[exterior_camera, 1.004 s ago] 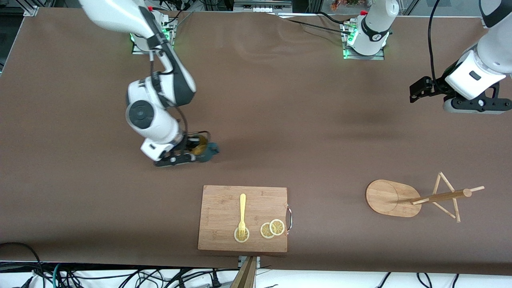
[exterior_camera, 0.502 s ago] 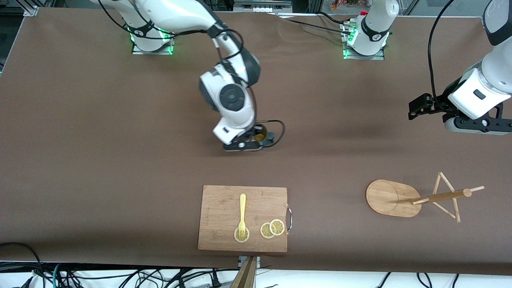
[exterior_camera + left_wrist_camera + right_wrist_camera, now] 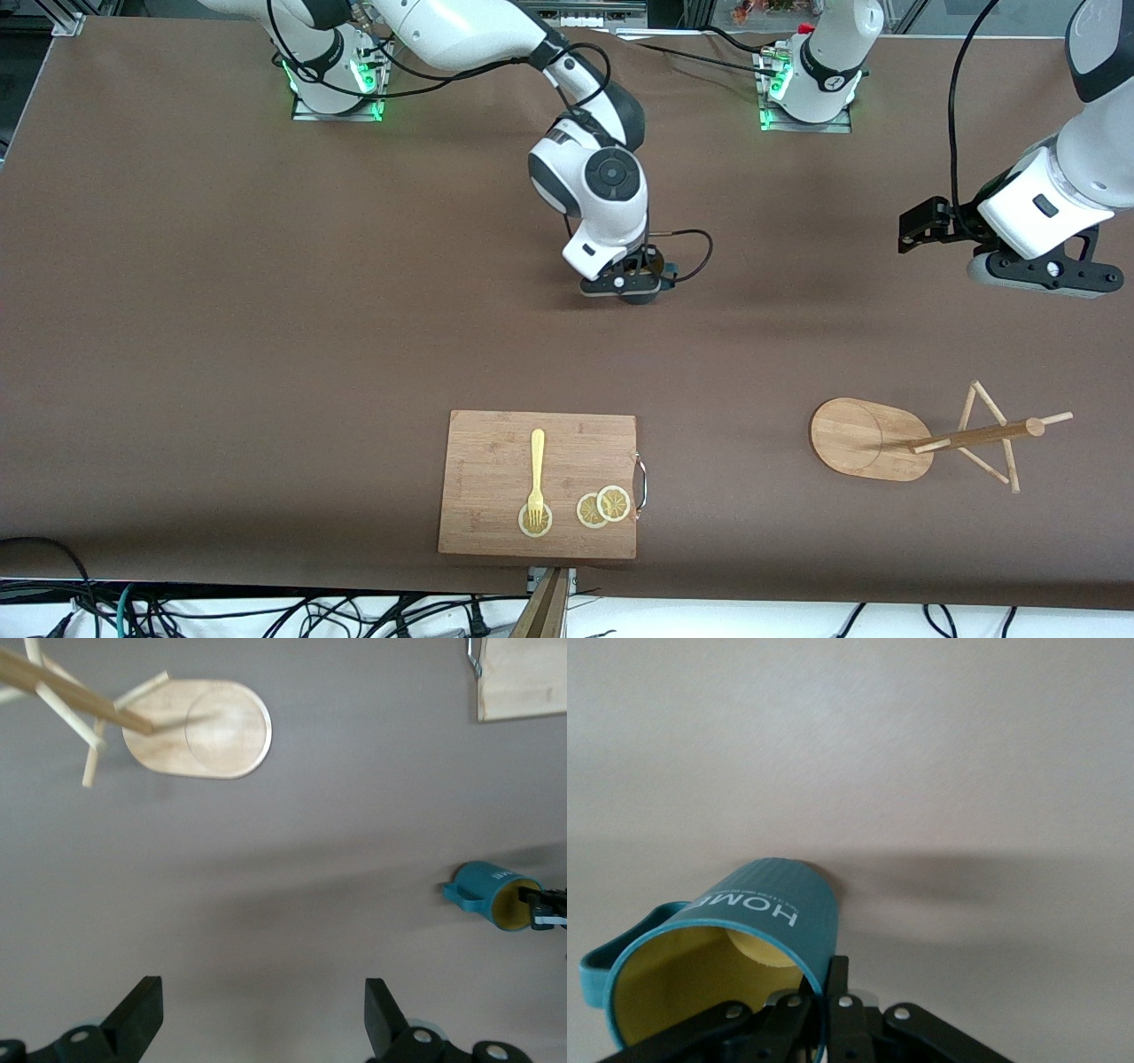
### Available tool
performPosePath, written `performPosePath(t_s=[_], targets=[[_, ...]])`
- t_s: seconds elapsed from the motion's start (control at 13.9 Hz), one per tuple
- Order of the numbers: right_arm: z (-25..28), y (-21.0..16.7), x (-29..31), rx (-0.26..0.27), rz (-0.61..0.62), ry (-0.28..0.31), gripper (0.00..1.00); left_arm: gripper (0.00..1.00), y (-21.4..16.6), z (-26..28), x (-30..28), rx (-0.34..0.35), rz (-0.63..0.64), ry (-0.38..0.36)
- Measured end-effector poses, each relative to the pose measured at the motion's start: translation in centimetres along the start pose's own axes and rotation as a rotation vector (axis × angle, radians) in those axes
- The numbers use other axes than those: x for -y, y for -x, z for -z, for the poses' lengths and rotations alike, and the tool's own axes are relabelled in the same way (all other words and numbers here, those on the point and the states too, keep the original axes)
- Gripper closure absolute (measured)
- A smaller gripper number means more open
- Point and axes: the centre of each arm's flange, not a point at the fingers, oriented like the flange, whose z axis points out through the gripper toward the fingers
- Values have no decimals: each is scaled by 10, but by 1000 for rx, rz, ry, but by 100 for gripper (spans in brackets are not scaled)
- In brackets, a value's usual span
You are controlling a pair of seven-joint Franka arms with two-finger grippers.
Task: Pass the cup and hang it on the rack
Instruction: 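Carry the mug toward the table middle while the left gripper approaches, then set the mug down and open the right gripper, withdrawing it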
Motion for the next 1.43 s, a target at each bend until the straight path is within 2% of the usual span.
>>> performPosePath(t_s=[0.29, 0.5, 0.57, 0.72, 0.86, 0.93, 1.0, 1.15, 1.22, 1.29, 1.43], targets=[[-1, 9, 8, -1, -3, -1, 96, 0, -13, -34, 14, 85, -18, 15], [-1, 10, 9, -2, -32, -2, 93, 0, -31, -74, 21, 153, -101, 36], [0, 10, 9, -3, -39, -4, 87, 0, -36, -85, 22, 168, -135, 44], [8, 8, 12, -13, -45, -15, 68, 0, -43, -99, 25, 182, -191, 55], [25, 6, 14, -20, -49, -23, 48, 0, -52, -109, 25, 160, -291, 86], [37, 6, 14, -17, -51, -18, 41, 0, -56, -115, 24, 149, -336, 111], [52, 4, 12, -15, -55, -13, 41, 0, -60, -122, 23, 145, -377, 129], [96, -8, -1, -15, -77, -12, 30, 0, -64, -131, 19, 142, -485, 154], [122, -17, -13, -15, -92, -13, 30, 0, -65, -134, 16, 135, -557, 181], [148, -29, -29, -15, -98, -10, 25, 0, -65, -138, 13, 124, -639, 221], [190, -61, -79, -19, -132, 23, 6, 0, -62, -156, 8, 101, -795, 308]])
